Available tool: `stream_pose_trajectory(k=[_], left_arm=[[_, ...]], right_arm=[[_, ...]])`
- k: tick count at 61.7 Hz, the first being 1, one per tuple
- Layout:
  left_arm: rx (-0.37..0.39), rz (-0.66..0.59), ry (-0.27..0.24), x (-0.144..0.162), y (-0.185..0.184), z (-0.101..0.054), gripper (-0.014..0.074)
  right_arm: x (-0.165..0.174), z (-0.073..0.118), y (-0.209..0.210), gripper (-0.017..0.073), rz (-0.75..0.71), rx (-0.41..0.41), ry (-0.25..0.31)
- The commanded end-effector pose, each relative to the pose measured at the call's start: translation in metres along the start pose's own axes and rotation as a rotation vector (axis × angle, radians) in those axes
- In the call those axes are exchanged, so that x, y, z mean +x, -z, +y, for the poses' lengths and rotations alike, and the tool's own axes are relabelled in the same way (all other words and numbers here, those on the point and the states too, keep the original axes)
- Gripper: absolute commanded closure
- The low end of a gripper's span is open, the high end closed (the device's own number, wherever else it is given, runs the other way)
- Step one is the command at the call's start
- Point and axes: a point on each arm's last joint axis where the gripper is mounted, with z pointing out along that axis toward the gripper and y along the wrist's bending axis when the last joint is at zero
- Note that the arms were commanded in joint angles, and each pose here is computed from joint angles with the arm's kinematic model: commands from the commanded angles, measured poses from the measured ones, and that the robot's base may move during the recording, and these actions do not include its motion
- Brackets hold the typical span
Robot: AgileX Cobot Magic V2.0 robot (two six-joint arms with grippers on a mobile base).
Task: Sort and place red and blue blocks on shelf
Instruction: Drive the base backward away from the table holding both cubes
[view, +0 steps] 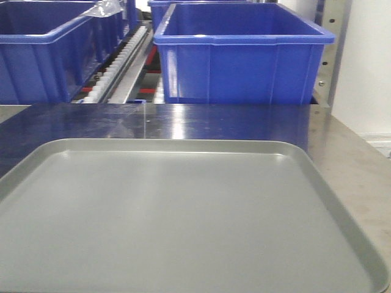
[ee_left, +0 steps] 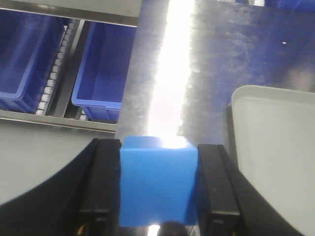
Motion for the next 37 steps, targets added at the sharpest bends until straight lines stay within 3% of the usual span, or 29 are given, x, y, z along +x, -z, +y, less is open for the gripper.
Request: stream_pose_trajectory(k=[1, 37], left_arm=[[0.028, -0.094, -0.002, -0.0142, 0.0051, -0.0034, 0.0469], [0.028, -0.094, -0.002, -0.0142, 0.0051, -0.0034, 0.0469]], right_arm=[[-0.0166, 0.0027, 0.0033, 0.0510, -0.115, -0.017, 0.016], [-0.0166, 0.0027, 0.0033, 0.0510, -0.115, -0.017, 0.016]])
